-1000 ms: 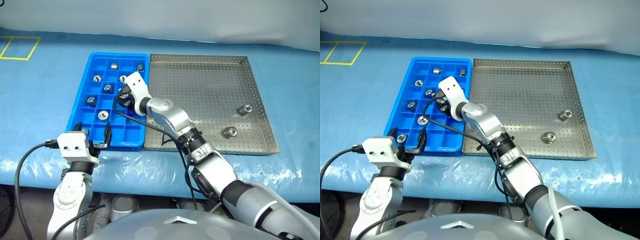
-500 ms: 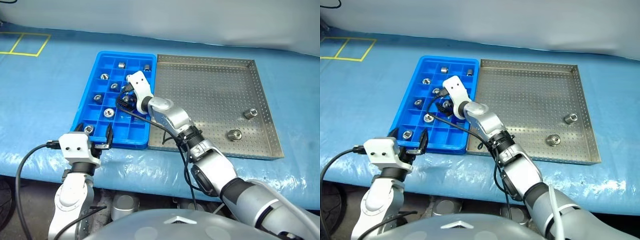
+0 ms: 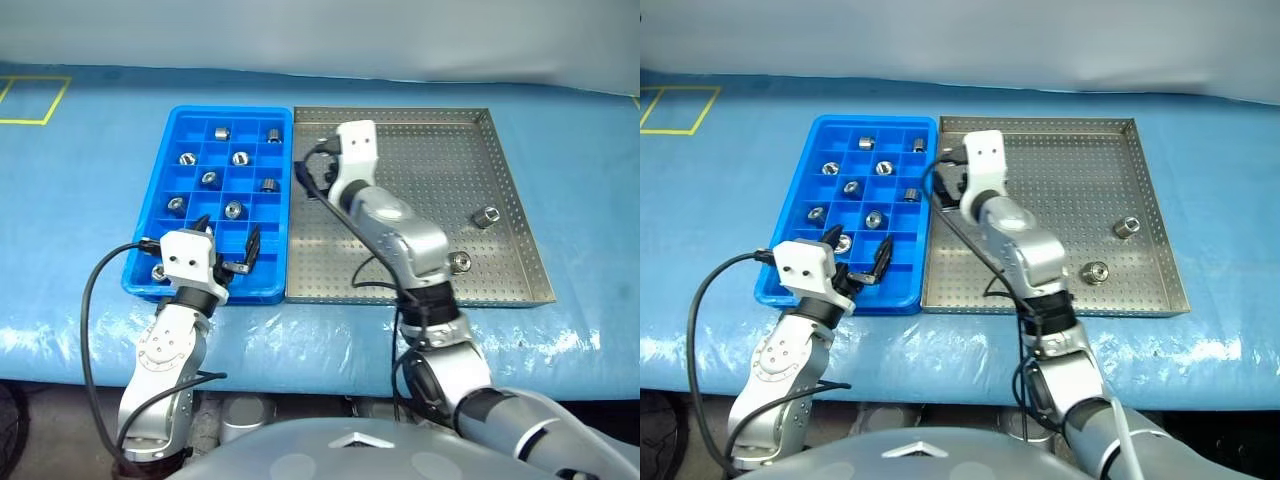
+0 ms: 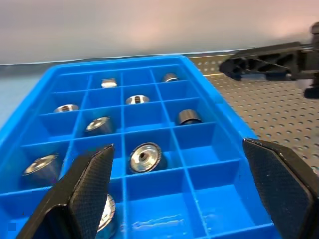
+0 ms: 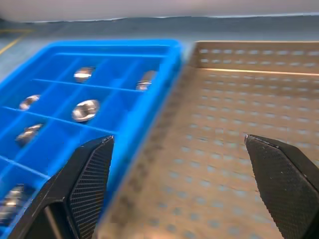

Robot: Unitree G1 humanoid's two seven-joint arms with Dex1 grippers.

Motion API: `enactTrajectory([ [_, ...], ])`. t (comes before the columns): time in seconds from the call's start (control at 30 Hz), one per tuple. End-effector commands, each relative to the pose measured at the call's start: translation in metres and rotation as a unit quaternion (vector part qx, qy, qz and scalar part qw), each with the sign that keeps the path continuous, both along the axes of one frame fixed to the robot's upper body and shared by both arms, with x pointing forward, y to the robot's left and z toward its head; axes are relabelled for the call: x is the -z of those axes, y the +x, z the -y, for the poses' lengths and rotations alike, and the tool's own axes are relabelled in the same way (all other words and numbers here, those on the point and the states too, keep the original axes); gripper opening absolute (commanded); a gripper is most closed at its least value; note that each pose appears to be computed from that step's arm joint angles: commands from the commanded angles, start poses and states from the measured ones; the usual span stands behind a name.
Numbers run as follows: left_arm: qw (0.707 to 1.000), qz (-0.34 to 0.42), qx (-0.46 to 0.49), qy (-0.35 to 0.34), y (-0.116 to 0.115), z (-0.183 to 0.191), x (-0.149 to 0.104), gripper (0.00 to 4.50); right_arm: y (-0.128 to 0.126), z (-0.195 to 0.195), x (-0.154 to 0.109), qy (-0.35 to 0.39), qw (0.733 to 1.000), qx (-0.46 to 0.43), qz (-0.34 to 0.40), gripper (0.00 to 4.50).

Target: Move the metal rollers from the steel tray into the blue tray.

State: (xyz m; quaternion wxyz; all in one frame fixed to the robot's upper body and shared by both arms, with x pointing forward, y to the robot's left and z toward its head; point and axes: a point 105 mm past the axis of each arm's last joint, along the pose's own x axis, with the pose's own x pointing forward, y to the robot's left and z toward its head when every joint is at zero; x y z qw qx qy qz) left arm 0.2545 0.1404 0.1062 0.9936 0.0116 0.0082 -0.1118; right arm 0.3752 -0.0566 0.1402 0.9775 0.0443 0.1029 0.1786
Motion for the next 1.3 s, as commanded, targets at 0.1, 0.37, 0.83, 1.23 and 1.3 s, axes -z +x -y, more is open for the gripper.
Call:
enactTrajectory([
  [0.1,0.999,0.013,0.045,0.001,0.007,0.015,-0.004,4.50,-0.018,0.067,-0.028,-0.045,0.996,0.066,0.043,4.45],
  [0.37,0.995,0.014,0.097,0.017,0.012,0.032,0.000,4.50,-0.043,0.122,-0.001,-0.087,0.989,0.121,-0.022,4.45],
  [0.83,0.993,0.012,0.114,0.023,0.011,0.034,0.001,4.50,-0.068,0.135,0.041,-0.096,0.976,0.136,-0.141,4.45],
  [1.23,0.978,-0.001,0.208,0.005,-0.006,0.057,0.003,4.50,-0.076,0.135,0.058,-0.086,0.967,0.134,-0.199,3.59],
  [1.3,0.971,-0.010,0.237,0.003,-0.012,0.062,0.005,4.50,-0.077,0.134,0.058,-0.085,0.967,0.130,-0.203,2.89],
])
